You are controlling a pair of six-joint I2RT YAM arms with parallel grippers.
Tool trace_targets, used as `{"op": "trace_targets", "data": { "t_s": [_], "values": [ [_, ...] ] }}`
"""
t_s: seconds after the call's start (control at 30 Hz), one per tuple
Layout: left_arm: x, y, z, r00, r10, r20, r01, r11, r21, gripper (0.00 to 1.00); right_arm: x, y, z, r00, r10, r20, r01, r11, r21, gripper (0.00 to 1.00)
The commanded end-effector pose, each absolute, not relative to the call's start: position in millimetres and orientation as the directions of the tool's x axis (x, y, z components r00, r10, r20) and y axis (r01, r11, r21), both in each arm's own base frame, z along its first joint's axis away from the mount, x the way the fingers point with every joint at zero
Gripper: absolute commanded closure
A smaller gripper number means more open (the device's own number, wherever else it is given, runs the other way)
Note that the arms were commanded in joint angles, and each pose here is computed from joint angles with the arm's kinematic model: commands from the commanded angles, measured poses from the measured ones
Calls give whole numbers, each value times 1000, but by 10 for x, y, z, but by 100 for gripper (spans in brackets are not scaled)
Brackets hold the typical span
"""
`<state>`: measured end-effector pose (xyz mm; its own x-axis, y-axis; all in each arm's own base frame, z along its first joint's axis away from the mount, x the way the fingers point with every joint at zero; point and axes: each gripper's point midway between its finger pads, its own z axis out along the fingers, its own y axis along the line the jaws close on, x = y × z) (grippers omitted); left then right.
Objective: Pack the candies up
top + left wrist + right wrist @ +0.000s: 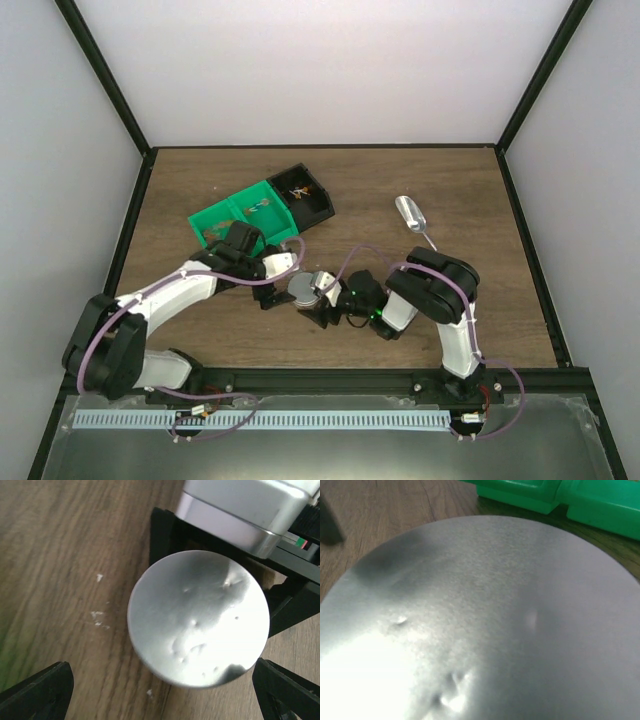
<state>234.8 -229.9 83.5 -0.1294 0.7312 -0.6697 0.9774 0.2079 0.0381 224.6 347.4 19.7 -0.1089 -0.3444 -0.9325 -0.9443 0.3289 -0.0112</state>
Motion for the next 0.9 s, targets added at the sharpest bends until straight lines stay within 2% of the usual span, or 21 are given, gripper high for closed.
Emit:
{"op": "trace_targets", "data": {
  "t_s": [0.0, 0.03, 0.1, 0.4, 0.87],
  "values": [
    [2319, -2158, 921, -130, 726, -675, 974, 222, 52, 0, 2085, 3297, -145, -193, -445, -875, -946, 321, 46, 7],
    [2328, -2134, 927, -136, 725, -675, 971, 233, 54, 0, 2084, 3292, -147, -194, -445, -874, -945, 323, 45, 2],
    [2347, -2094, 949, -147, 722, -676, 966, 252, 60, 0, 2091, 3283, -139, -190, -445, -875, -944, 328, 39, 0],
    [2451, -1978, 1038, -175, 708, -684, 949, 307, 74, 0, 2114, 3133, -39, -235, -463, -855, -925, 376, 51, 0],
    [2556, -1917, 1125, -155, 706, -691, 947, 305, 99, 0, 2095, 3049, 381, -315, -456, -832, -914, 383, 136, 0]
  ]
}}
